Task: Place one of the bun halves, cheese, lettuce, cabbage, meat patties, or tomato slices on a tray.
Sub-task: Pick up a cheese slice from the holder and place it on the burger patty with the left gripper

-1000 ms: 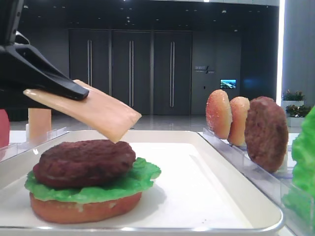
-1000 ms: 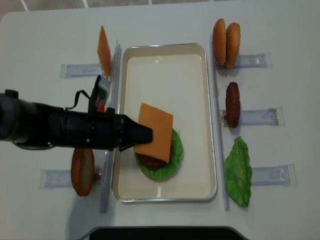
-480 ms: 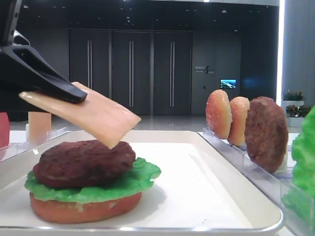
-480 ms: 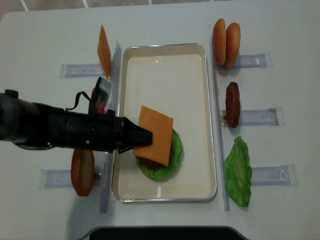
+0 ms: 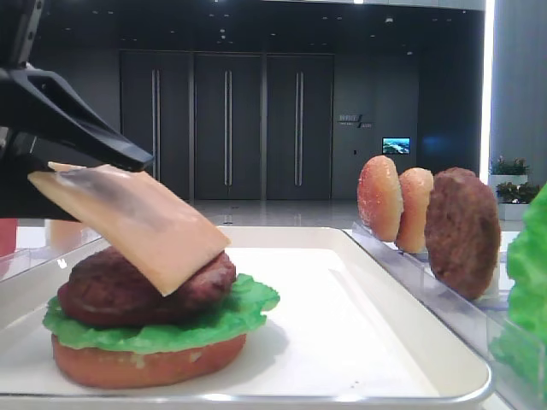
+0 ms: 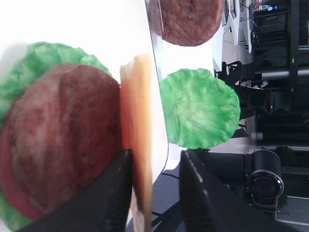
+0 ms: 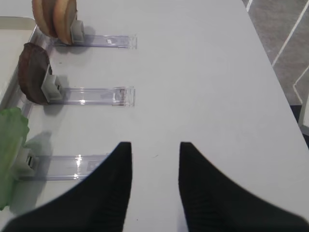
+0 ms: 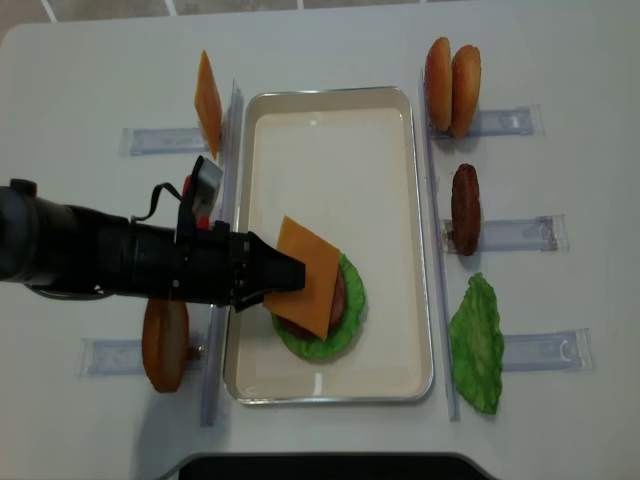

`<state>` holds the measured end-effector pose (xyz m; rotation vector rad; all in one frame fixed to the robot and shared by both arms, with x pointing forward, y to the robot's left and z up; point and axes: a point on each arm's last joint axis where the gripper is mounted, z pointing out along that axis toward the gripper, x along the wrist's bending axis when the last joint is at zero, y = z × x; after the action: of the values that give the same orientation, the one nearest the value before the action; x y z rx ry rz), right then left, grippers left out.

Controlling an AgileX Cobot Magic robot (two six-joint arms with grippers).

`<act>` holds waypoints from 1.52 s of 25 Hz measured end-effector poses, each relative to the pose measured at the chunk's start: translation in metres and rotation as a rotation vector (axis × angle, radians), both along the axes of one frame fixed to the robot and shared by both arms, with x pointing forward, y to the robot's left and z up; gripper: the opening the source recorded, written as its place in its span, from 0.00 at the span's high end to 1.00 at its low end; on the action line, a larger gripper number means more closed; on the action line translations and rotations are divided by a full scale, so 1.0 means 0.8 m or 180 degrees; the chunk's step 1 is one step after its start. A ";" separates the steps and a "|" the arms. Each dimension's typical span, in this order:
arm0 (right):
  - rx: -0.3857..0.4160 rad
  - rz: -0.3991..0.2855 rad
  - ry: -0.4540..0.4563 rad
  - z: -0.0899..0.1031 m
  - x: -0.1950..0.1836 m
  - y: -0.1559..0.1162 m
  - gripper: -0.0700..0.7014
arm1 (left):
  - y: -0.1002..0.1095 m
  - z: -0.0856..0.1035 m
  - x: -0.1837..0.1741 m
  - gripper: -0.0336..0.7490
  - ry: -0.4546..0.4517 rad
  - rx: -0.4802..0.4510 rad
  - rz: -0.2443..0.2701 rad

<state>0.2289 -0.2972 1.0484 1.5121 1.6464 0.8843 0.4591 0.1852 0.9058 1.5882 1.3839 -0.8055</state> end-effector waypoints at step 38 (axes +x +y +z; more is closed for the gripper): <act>0.0000 0.0000 0.0000 0.000 0.000 0.000 0.61 | 0.012 0.035 0.039 0.40 0.0685 0.0997 -0.0282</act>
<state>0.2289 -0.2972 1.0484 1.5121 1.6464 0.8843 0.4904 0.1947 0.9340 1.8551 1.6675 -0.8643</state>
